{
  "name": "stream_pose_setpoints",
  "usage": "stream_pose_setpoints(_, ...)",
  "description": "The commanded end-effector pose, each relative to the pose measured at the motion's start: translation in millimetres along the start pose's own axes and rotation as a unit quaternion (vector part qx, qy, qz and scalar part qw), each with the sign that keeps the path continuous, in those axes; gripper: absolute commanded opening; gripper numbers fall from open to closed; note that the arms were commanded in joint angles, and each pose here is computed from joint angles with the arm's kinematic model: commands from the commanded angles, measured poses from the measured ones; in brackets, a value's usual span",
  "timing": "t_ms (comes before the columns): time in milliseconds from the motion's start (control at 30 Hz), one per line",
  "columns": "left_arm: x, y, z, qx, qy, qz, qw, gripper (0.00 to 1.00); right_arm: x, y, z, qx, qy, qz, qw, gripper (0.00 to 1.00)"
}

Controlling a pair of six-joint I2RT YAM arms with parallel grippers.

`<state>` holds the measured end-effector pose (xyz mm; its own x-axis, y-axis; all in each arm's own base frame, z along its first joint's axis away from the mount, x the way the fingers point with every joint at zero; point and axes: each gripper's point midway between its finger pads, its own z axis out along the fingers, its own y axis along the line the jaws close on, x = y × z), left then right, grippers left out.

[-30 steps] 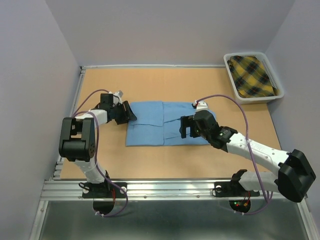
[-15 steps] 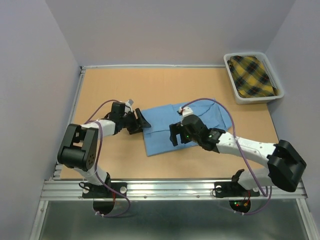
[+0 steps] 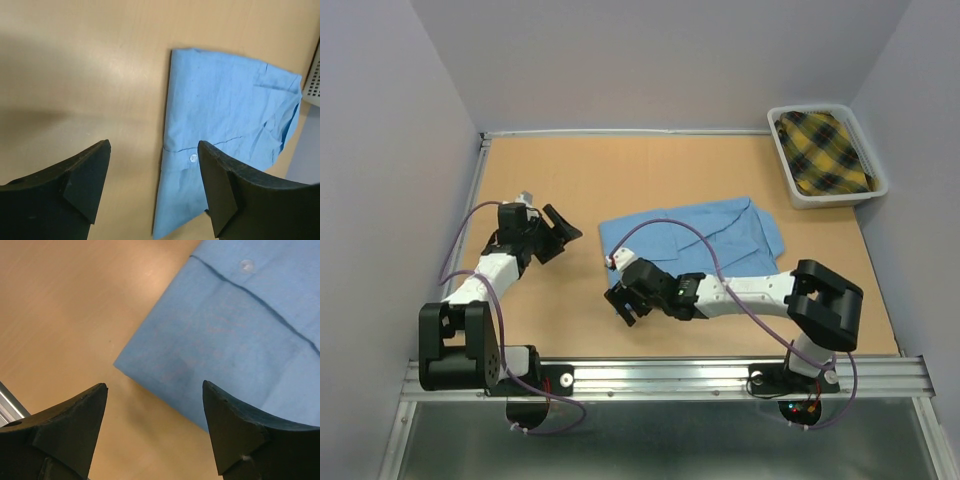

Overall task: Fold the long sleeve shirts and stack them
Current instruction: Fold the shirt

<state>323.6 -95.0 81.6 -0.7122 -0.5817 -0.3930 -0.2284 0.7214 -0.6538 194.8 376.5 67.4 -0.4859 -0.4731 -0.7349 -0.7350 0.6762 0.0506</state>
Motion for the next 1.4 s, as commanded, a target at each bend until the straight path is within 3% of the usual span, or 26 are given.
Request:
stream_pose_setpoints(0,-10,21,-15,-0.031,-0.034,-0.006,0.999,0.8,-23,27,7,-0.012,-0.032,-0.034,0.999,0.8)
stream_pose_setpoints(133,-9,38,-19,-0.068,-0.043,-0.004,0.997,0.79,-18,40,17,-0.007,-0.025,-0.059,0.998,0.74)
stream_pose_setpoints(500,-2,41,-22,-0.066,-0.042,0.001,0.997,0.78,-22,37,35,0.055,-0.029,-0.09,0.994,0.66)
stream_pose_setpoints(833,5,41,-21,-0.057,-0.029,0.001,0.998,0.78,18,44,51,0.04,0.024,-0.111,0.993,0.52)
stream_pose_setpoints(933,11,40,-19,-0.052,-0.017,-0.002,0.999,0.78,25,46,54,0.038,0.033,-0.117,0.992,0.44)
stream_pose_setpoints(1000,16,39,-18,-0.046,-0.007,-0.003,0.999,0.78,24,45,53,0.043,0.03,-0.114,0.992,0.21)
stream_pose_setpoints(1067,21,35,-18,-0.039,-0.001,-0.003,0.999,0.78,14,45,48,0.046,0.018,-0.108,0.993,0.1)
stream_pose_setpoints(1167,30,28,-18,-0.023,0.01,-0.006,1.0,0.78,2,40,43,0.055,0.003,-0.1,0.994,0.01)
stream_pose_setpoints(1367,56,9,-13,-0.004,0.043,0.007,0.999,0.78,-21,20,29,0.085,-0.026,-0.073,0.993,0.02)
